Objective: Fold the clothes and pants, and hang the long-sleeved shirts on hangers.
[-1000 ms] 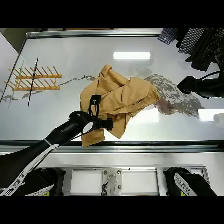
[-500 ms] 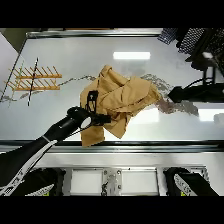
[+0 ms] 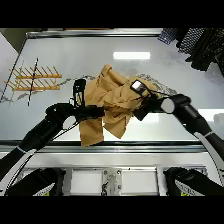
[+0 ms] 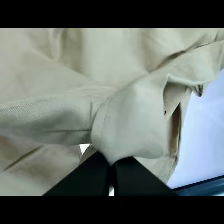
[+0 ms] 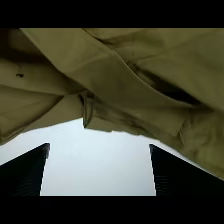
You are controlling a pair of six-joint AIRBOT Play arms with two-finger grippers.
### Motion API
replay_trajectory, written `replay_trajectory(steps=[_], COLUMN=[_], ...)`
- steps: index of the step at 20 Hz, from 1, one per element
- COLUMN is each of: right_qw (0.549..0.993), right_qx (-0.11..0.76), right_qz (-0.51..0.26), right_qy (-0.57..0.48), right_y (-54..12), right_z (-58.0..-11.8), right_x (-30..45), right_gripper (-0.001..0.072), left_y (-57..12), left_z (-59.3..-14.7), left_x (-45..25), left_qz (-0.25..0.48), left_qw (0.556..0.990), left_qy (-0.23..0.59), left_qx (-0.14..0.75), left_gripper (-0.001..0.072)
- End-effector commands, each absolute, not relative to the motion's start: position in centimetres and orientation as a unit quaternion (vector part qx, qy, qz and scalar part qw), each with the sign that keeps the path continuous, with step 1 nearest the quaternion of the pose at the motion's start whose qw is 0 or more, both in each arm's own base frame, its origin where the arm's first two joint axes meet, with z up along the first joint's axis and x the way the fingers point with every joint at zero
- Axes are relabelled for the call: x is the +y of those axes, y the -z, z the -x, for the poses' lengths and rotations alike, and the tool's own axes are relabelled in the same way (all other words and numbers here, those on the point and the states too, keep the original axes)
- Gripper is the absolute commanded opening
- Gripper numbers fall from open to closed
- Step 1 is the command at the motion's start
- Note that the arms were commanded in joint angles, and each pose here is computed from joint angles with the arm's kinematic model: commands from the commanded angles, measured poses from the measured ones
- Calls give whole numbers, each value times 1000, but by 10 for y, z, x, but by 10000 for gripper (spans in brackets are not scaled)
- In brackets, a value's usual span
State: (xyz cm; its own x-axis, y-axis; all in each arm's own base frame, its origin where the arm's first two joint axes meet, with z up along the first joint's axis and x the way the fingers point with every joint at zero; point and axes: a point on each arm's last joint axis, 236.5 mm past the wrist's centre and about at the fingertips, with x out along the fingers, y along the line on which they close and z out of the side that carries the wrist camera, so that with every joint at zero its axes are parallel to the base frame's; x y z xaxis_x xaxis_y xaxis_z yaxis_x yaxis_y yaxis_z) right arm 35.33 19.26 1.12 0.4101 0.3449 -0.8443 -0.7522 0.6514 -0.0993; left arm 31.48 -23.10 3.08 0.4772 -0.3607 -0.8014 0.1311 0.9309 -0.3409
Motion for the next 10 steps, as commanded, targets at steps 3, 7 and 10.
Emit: replay_trajectory(steps=[3,7,10], right_qw=[810,846,875], right_qx=[357,338,308], right_qz=[291,242,208], right_qy=[-363,-334,-312], right_y=[15,16,4], right_z=[-377,-399,-417], right_x=[238,249,253], right_gripper=[720,720,714], left_y=[-66,-84,-101], left_z=[-318,-314,-309], left_x=[-217,-214,-211], left_qz=[144,153,160], left_qw=[866,872,878], left_qy=[146,154,161], left_qx=[455,438,421], left_gripper=[13,13,13])
